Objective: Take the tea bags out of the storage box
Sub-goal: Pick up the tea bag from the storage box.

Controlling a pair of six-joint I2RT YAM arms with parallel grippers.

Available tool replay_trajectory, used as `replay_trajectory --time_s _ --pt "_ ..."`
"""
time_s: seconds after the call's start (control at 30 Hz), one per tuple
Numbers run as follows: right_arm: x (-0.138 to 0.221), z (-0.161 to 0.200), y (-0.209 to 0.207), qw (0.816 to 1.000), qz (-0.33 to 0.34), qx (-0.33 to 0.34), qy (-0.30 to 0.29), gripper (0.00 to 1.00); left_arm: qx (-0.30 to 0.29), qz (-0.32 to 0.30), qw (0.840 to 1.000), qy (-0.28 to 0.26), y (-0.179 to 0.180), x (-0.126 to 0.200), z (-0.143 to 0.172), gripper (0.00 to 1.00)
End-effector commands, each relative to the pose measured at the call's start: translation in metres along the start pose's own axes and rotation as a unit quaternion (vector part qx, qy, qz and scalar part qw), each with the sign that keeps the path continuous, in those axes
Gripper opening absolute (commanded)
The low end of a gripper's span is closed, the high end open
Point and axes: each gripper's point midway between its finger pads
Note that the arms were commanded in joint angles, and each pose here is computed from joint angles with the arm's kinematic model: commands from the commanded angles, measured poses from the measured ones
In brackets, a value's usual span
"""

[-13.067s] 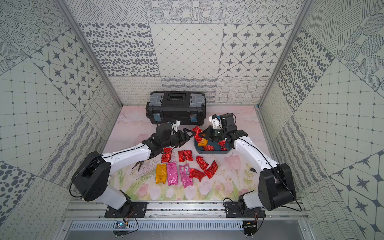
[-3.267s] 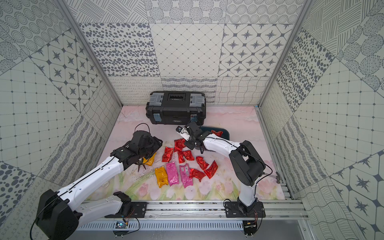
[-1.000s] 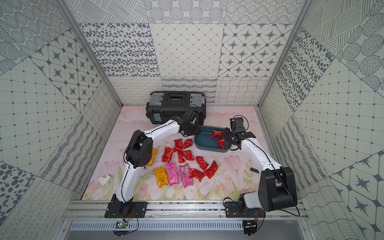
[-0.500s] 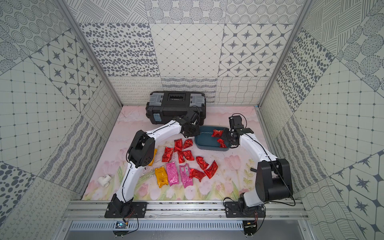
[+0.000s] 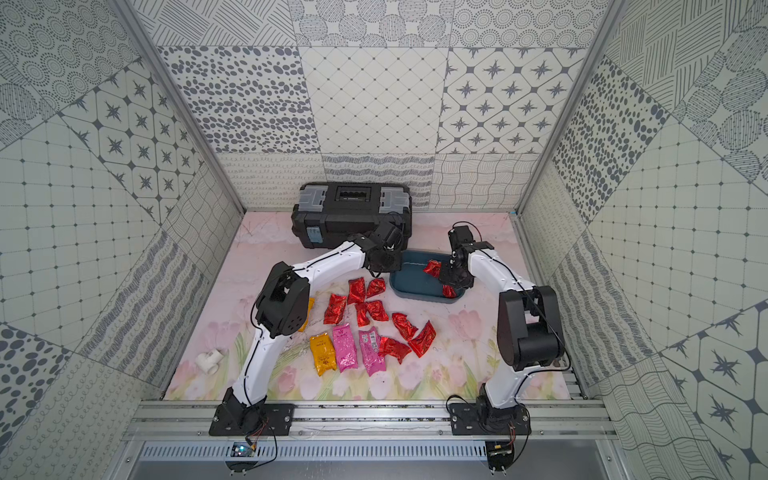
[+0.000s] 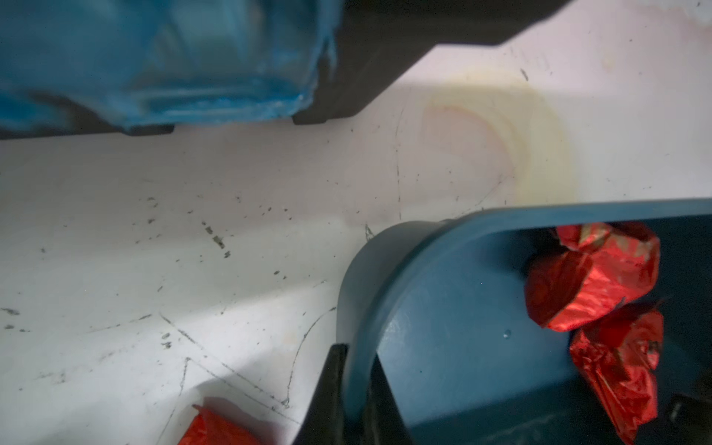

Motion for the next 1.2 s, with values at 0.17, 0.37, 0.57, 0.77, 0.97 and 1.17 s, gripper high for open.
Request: replay_trajectory --time_s 0.17,0.37,0.57,0.77,0.97,1.17 --pt "-0.029 0.001 -0.002 0.998 0.022 0.053 0.024 0.35 -0.048 -0.031 0.998 -0.038 -0.006 0.015 -0.013 0.00" --pt "-0.037 0.005 0.000 0.998 0.019 0.053 0.033 0.20 -0.042 -0.035 0.998 -0.037 -0.004 0.015 -0.012 0.00" --pt "-0.022 0.001 0.006 0.999 0.002 0.048 0.015 0.00 -0.040 -0.037 0.998 -0.038 -0.005 0.017 -0.012 0.00" --pt "0.022 -0.006 0.018 0.998 -0.040 0.026 -0.029 0.00 -0.038 -0.046 0.998 -0.035 -0.001 0.018 -0.010 0.00" --pt "0.069 0.029 0.015 0.998 -0.058 -0.006 -0.034 0.00 -0.033 -0.051 0.998 -0.034 0.002 0.019 -0.009 0.00" --pt "0.083 0.095 0.003 0.998 -0.046 -0.036 0.013 0.00 -0.028 -0.055 0.997 -0.036 0.003 0.019 -0.009 0.00"
Point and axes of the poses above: each gripper's point midway between its finger pads, its own x axis back along the fingers, its own y axis along the line the jaws close on, z = x × y, and after that the axes turned 4 degrees about -x, right-handed
